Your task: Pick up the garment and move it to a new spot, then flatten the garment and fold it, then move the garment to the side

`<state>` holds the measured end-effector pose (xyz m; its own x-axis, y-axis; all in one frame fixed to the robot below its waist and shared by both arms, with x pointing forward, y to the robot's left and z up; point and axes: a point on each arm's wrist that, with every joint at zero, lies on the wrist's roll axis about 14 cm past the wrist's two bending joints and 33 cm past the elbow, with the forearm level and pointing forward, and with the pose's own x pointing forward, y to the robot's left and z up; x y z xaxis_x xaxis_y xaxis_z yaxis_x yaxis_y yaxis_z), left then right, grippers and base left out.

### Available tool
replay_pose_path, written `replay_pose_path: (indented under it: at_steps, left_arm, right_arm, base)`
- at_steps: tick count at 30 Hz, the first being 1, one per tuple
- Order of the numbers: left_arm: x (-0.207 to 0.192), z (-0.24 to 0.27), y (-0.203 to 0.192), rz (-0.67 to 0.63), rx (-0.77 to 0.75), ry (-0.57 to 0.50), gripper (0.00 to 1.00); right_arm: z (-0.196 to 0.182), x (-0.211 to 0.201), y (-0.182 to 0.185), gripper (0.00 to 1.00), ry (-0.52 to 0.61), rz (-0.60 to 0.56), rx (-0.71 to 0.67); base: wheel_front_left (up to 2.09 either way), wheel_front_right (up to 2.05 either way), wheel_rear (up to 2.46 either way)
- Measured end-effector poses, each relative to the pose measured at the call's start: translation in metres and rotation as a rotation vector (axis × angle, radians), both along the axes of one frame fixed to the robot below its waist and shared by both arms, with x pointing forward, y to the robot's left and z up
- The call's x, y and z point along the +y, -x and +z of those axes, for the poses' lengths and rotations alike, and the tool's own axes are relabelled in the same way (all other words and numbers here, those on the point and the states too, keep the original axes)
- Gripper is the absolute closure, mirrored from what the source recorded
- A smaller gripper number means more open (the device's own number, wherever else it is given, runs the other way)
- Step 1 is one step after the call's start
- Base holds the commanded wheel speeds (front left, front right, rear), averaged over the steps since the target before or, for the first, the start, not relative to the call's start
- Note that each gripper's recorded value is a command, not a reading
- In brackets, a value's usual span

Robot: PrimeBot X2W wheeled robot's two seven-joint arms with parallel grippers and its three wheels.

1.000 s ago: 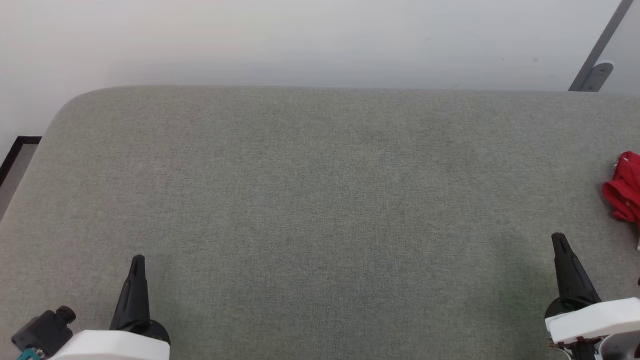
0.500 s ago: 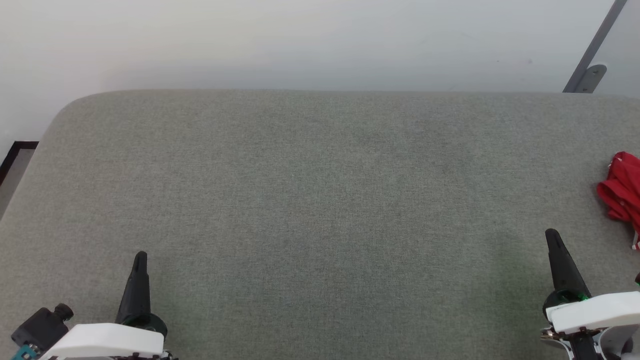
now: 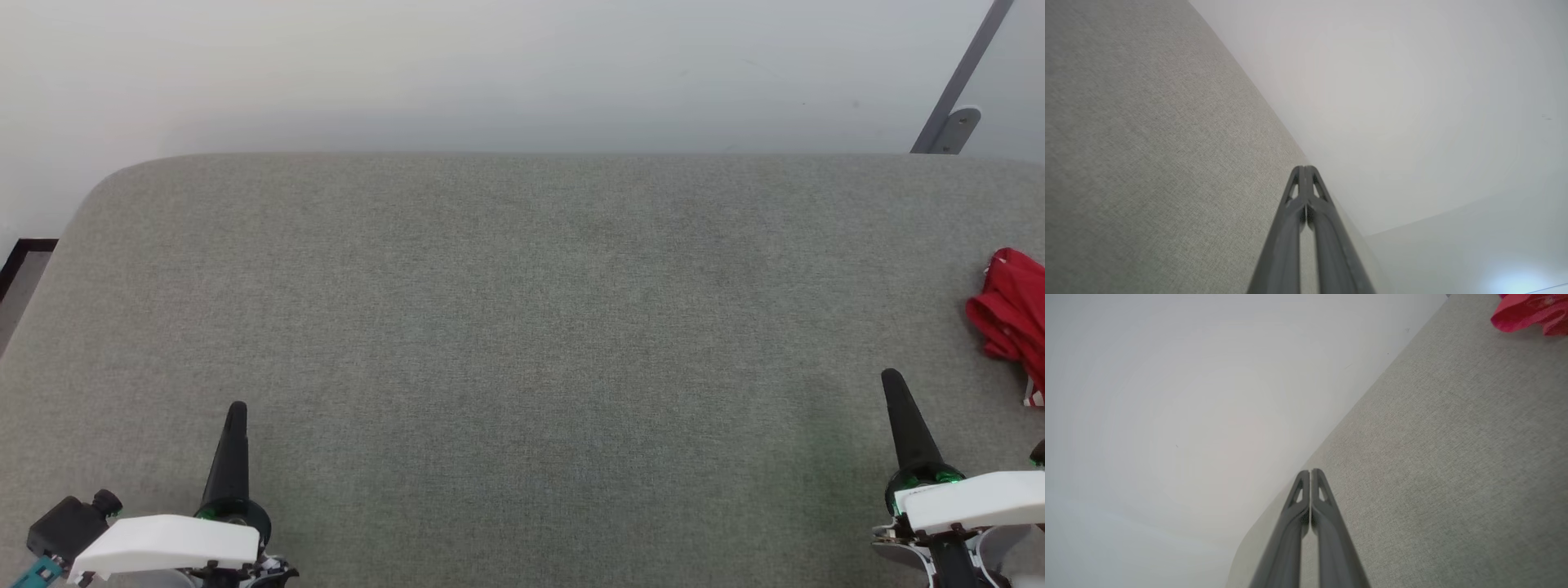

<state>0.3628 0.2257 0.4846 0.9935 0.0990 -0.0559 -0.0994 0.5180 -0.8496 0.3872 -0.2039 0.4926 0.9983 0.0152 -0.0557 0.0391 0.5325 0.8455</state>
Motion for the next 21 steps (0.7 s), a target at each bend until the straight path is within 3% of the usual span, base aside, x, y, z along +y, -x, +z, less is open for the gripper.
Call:
replay_pose_path:
  at_steps: [21]
  left_arm:
    - [-0.007,0.0034,-0.0084,-0.017,-0.016,0.198,1.0]
  right_arm:
    - [0.0005,0.0016,0.0002,1.0,-0.202,-0.017,0.0]
  base:
    - [0.0,0.0,0.0]
